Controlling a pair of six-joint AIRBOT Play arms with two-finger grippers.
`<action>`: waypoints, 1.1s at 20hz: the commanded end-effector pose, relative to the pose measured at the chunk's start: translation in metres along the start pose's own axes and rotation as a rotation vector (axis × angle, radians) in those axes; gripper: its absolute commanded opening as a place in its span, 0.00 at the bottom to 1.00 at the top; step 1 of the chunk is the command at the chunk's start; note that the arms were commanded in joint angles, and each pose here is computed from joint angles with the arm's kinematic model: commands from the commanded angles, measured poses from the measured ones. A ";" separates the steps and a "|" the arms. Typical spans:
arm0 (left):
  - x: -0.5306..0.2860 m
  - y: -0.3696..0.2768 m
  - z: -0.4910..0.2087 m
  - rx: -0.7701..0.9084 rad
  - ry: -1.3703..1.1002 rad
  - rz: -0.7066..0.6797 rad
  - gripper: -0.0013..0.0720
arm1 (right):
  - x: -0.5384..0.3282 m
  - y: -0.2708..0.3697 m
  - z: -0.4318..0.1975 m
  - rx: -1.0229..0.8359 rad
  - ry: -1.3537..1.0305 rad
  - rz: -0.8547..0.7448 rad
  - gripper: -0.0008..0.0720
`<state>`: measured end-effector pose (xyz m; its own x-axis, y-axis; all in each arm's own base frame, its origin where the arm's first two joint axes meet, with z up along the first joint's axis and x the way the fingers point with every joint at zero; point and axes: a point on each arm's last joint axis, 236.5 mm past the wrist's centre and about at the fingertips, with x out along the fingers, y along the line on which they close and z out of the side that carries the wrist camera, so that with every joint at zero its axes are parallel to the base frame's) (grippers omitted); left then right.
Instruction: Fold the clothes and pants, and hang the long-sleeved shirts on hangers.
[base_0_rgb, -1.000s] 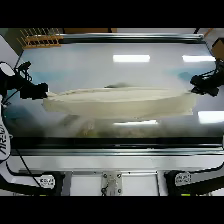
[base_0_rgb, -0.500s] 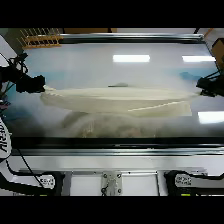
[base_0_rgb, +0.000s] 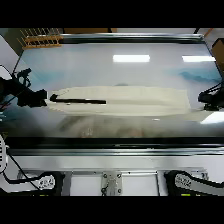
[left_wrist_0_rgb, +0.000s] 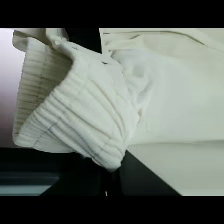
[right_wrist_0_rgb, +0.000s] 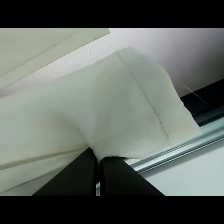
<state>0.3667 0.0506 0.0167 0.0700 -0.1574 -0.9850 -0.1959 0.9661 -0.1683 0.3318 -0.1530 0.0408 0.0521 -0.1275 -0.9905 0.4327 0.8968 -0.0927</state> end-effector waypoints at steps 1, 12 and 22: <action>0.018 0.002 0.002 -0.011 0.011 -0.006 0.04 | 0.019 0.009 0.011 0.020 -0.002 0.020 0.03; 0.045 -0.015 0.092 0.029 -0.036 -0.013 0.04 | 0.042 0.063 0.100 0.187 -0.277 0.248 0.03; 0.074 -0.011 0.120 0.019 -0.045 -0.014 0.04 | 0.071 0.093 0.133 0.283 -0.328 0.385 0.03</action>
<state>0.4842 0.0526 -0.0431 0.1032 -0.1632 -0.9812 -0.1746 0.9681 -0.1794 0.4806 -0.1365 -0.0231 0.4622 0.0117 -0.8867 0.5469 0.7834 0.2954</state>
